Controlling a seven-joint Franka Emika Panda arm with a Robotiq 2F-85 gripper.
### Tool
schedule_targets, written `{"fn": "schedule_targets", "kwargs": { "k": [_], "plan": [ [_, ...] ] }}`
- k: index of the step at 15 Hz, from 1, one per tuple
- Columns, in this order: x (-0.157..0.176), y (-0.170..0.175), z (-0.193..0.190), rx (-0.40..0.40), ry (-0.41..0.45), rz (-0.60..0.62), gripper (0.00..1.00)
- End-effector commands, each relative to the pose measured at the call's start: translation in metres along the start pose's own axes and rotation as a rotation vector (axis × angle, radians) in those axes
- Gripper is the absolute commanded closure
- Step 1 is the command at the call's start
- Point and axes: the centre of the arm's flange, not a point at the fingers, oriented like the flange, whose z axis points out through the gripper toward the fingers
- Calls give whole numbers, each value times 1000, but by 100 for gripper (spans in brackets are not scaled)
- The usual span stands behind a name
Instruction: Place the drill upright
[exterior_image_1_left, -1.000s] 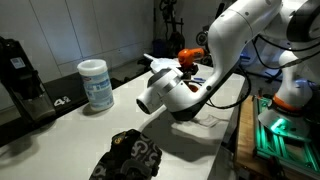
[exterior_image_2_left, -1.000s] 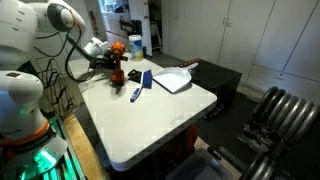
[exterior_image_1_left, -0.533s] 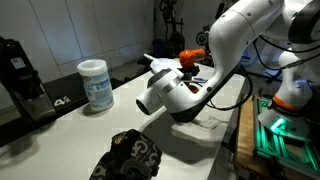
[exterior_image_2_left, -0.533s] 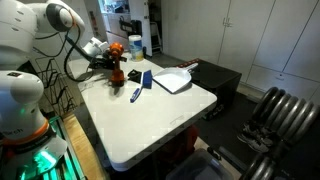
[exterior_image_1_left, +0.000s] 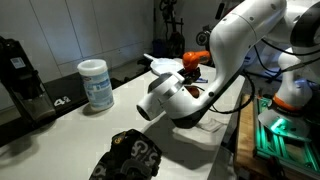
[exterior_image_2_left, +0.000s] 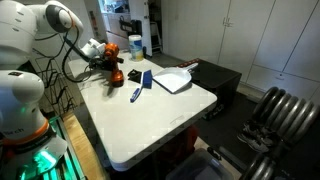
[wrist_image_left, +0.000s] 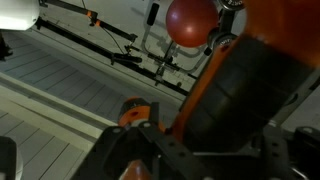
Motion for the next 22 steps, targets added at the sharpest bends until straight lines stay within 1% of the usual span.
{"fn": "schedule_targets", "kwargs": {
  "k": [1, 5, 7, 10, 17, 22],
  "plan": [
    [-3, 2, -16, 49, -50, -40, 0],
    [5, 10, -30, 140, -106, -85, 0],
    [13, 15, -35, 192, -149, -116, 0],
    [32, 24, -41, 269, -241, -164, 0],
    [78, 47, -45, 402, -417, -252, 0],
    [107, 63, -43, 499, -555, -347, 0]
  ]
}}
